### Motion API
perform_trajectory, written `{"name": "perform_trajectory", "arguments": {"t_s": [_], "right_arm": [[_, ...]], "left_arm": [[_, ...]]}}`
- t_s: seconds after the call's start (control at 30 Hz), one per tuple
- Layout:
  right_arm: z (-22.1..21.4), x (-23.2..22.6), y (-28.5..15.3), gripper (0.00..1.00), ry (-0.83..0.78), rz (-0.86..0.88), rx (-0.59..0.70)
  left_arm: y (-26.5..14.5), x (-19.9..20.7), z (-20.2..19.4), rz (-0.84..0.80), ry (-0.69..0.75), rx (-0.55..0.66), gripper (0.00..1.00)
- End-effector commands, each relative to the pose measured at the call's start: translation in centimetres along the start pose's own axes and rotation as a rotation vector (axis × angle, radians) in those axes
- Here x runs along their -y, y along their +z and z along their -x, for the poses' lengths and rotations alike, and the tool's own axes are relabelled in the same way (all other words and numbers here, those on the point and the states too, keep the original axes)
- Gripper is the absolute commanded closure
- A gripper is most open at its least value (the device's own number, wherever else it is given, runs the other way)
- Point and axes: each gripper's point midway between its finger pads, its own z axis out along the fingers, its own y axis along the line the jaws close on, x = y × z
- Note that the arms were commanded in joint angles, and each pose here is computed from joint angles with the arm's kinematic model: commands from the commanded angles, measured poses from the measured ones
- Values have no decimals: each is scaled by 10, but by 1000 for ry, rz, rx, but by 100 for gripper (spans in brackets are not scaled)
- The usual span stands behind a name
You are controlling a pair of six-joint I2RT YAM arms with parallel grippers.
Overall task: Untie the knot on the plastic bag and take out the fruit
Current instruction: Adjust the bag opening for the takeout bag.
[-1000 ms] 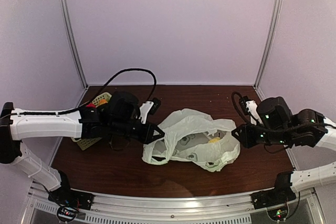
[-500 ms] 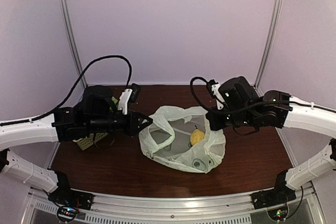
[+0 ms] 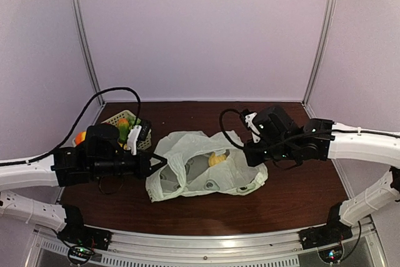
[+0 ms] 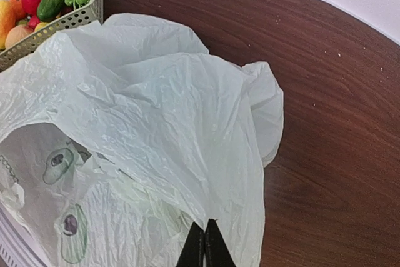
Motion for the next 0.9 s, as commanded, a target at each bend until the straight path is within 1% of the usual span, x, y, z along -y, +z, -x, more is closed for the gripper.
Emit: {"name": "perform_trajectory", "arguments": {"t_s": [0.0, 0.07, 0.17, 0.23, 0.3, 0.37, 0.47, 0.5, 0.57, 0.63, 0.73, 0.87], "right_arm": [[-5, 11, -20, 99, 49, 15, 20], [0, 11, -31, 82, 49, 28, 37], [19, 9, -53, 51, 48, 60, 85], [33, 5, -69, 40, 47, 88, 124], [45, -3, -82, 33, 42, 123, 158], [53, -15, -92, 30, 30, 168, 182], [58, -42, -101, 29, 2, 254, 204], [58, -51, -103, 29, -6, 282, 208], [57, -69, -99, 30, -23, 327, 197], [52, -83, -91, 33, -40, 343, 171], [45, -92, -71, 40, -36, 323, 123], [34, -104, -41, 42, -42, 315, 85]], "left_arm": [[4, 19, 11, -91, 2, 45, 100], [5, 22, 15, -99, 1, 57, 100], [5, 26, 25, -115, -17, 95, 100], [4, 24, 26, -106, -37, 108, 100], [4, 19, 25, -87, -60, 114, 100], [3, 9, 24, -48, -84, 129, 100], [2, 4, 23, -23, -115, 128, 100], [2, 0, 18, -1, -119, 108, 100], [3, -3, 17, 19, -126, 99, 100], [3, -3, 19, 24, -134, 102, 100], [1, -1, 23, 20, -143, 115, 100], [0, -1, 24, 18, -156, 116, 100]]}}
